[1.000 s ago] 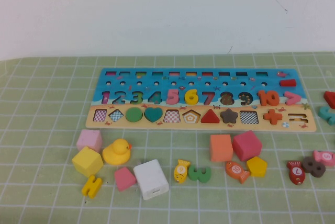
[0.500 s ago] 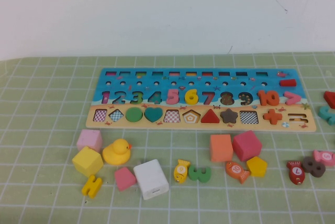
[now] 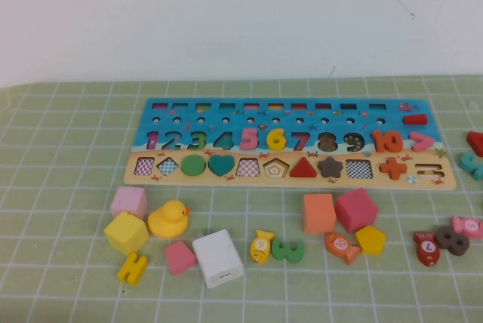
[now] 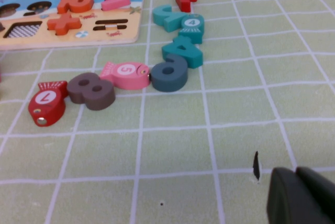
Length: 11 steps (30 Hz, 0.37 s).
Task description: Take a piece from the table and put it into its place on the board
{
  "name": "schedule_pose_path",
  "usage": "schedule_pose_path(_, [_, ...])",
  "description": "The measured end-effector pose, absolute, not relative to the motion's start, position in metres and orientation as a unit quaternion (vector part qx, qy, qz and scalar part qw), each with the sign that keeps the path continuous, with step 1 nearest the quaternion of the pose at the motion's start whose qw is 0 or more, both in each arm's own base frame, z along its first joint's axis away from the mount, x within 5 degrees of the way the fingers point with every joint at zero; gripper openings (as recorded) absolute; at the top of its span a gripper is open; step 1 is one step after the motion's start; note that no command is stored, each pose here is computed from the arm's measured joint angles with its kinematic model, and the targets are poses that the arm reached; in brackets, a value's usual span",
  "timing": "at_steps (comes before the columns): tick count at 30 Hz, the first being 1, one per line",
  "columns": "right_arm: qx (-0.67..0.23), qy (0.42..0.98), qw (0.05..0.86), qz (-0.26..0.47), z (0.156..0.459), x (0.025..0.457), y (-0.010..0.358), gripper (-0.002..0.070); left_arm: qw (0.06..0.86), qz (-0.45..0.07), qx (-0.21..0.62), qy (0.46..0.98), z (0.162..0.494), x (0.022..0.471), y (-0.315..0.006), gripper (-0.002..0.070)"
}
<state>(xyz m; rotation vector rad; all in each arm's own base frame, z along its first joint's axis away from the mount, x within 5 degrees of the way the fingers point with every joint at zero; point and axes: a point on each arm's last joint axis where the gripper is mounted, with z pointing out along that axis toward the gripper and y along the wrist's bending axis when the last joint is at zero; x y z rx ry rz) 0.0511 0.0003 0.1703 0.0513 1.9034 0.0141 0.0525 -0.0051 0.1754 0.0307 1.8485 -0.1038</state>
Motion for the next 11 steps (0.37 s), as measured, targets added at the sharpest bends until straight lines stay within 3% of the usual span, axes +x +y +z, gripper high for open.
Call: schedule_pose_path(11, [0.022,0.814,0.580,0.006,0.1703,0.0511,0.0003,-0.0003,0.602,-0.028,-0.003,0.798,0.1754,0.0527,-0.0026,-0.0002])
